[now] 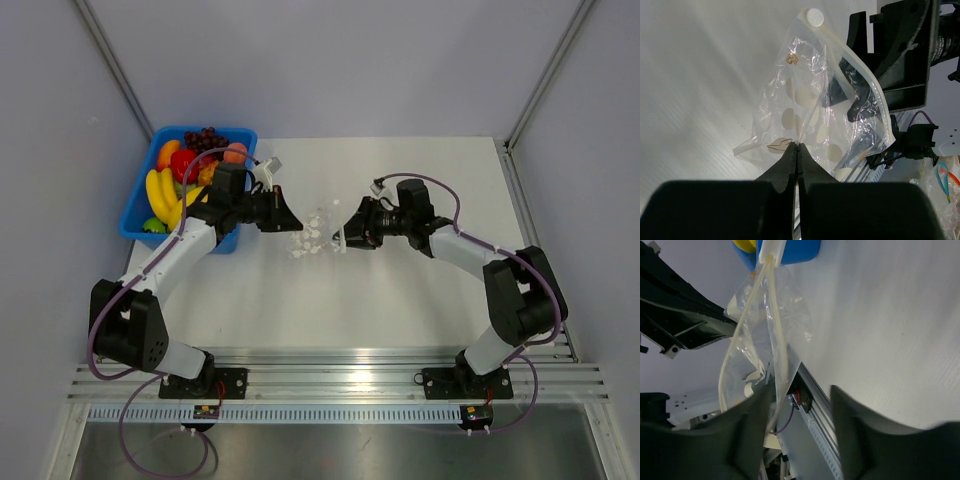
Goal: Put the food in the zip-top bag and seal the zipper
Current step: Open the zipper of the food storage bag at the center of the board.
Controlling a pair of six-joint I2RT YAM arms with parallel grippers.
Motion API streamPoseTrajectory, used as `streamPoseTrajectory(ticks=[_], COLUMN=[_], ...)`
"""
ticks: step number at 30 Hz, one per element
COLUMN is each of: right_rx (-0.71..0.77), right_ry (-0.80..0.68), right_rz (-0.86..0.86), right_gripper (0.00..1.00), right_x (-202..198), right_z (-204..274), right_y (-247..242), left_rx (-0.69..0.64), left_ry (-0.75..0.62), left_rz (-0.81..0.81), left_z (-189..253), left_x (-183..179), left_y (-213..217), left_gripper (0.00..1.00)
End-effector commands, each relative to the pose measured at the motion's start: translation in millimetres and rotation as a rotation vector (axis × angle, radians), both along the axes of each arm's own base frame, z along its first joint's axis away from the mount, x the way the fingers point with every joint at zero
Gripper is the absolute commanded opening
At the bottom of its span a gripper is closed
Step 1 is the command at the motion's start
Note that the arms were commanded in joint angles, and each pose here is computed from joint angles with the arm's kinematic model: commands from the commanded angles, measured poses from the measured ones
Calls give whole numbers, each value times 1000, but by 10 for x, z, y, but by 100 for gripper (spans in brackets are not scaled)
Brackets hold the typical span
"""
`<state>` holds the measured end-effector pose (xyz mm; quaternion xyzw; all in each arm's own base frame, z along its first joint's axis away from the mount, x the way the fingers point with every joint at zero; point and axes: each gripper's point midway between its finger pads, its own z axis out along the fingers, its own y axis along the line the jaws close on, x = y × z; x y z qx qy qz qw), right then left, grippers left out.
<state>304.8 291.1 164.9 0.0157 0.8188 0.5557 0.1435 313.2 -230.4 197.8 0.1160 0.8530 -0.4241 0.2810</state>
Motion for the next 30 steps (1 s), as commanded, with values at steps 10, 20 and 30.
streamPoseTrajectory(ticks=[10, 20, 30], right_rx=[-662, -885, -815], right_ry=[-95, -170, -154], right_rz=[-263, -361, -328], right_gripper=[0, 0, 0], right_x=[261, 341, 272], right_z=[-189, -104, -109], right_y=[-481, -566, -380], left_rx=[88, 97, -56], left_ry=[-97, -103, 54], left_rz=[7, 120, 164], left_z=[231, 379, 274], left_x=[-29, 58, 190], left_y=[164, 26, -613], left_gripper=[86, 70, 70])
